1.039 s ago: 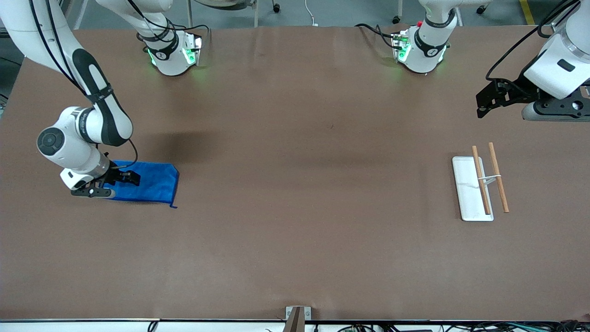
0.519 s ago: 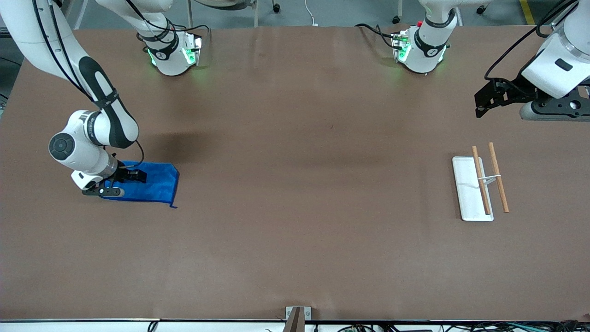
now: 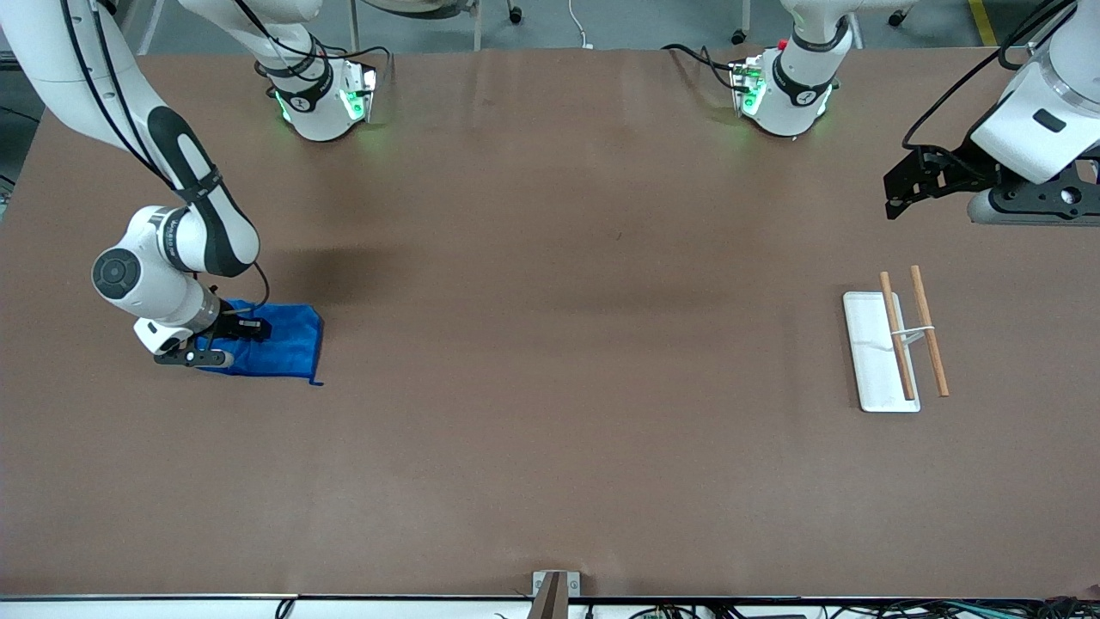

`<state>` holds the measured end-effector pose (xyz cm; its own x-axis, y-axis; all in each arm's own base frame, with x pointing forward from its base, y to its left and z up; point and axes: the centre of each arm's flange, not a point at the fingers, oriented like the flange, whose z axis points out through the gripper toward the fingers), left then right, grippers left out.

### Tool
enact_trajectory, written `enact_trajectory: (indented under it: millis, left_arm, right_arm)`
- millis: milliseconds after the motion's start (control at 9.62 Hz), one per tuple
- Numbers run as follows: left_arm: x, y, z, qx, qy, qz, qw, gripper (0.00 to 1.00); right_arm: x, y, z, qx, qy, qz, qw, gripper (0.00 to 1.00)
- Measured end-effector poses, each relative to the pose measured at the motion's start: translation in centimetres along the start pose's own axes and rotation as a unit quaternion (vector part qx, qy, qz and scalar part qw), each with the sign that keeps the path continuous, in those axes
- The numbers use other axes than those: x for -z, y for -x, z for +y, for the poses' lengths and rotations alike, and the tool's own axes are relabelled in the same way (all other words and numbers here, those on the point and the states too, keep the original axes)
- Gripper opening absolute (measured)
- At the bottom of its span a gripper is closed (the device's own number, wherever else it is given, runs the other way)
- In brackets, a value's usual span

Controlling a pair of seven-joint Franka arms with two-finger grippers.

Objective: Right arm passes towel to left arm to hang
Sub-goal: 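Lift the towel with the right gripper while the left gripper approaches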

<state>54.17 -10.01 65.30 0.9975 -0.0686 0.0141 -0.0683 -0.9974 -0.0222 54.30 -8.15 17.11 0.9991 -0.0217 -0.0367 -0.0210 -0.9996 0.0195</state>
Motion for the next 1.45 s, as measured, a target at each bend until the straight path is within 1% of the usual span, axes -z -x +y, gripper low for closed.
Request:
enact_trajectory:
  millis: [104,312,416,519,623,831,935,1039,1143,1247,1351,1455]
  left_arm:
    - [0.0,0.0,0.0,0.000,0.000,0.000,1.000,1.00]
    - [0.0,0.0,0.0,0.000,0.000,0.000,1.000,1.00]
    - [0.0,0.0,0.1,0.000,0.002,0.000,1.000,1.00]
    - [-0.1,0.0,0.5,-0.003,0.005,-0.001,1.000,1.00]
    - [-0.3,-0.1,1.1,-0.009,0.006,-0.003,1.000,1.00]
    - [-0.8,-0.3,2.0,-0.015,0.018,-0.008,1.000,1.00]
    - [-1.1,-0.5,2.4,-0.015,0.041,-0.010,0.999,1.00]
    - [-1.5,-0.9,3.1,-0.015,0.076,-0.015,0.997,1.00]
    - [-2.3,-1.4,3.9,-0.015,0.119,-0.025,0.993,1.00]
    - [-3.3,-2.1,4.8,-0.013,0.173,-0.040,0.984,1.00]
    - [-4.4,-2.8,5.7,-0.009,0.233,-0.059,0.971,1.00]
    - [-5.4,-3.5,6.7,-0.012,0.294,-0.075,0.953,1.00]
  right_arm:
    - [0.0,0.0,0.0,0.000,0.000,0.000,1.000,0.14]
    - [0.1,-0.1,0.0,-0.005,0.000,0.000,1.000,0.14]
    - [0.7,-0.3,-0.2,-0.017,-0.001,-0.004,1.000,0.14]
    - [2.6,-1.0,-1.1,-0.031,-0.003,-0.014,0.999,0.14]
    - [6.0,-2.0,-2.7,-0.043,-0.002,-0.022,0.999,0.14]
    - [14.0,-3.5,-8.4,-0.059,-0.001,-0.025,0.998,0.14]
    - [17.2,-3.8,-12.4,-0.076,-0.016,-0.028,0.997,0.14]
    - [20.2,-4.0,-17.0,-0.089,-0.042,-0.031,0.995,0.14]
    - [23.2,-4.2,-21.8,-0.095,-0.065,-0.024,0.993,0.14]
    - [26.1,-3.9,-26.5,-0.097,-0.088,-0.010,0.991,0.14]
    - [28.7,-3.2,-30.9,-0.093,-0.115,0.002,0.989,0.14]
    - [31.2,-2.4,-34.6,-0.087,-0.153,0.006,0.984,0.14]
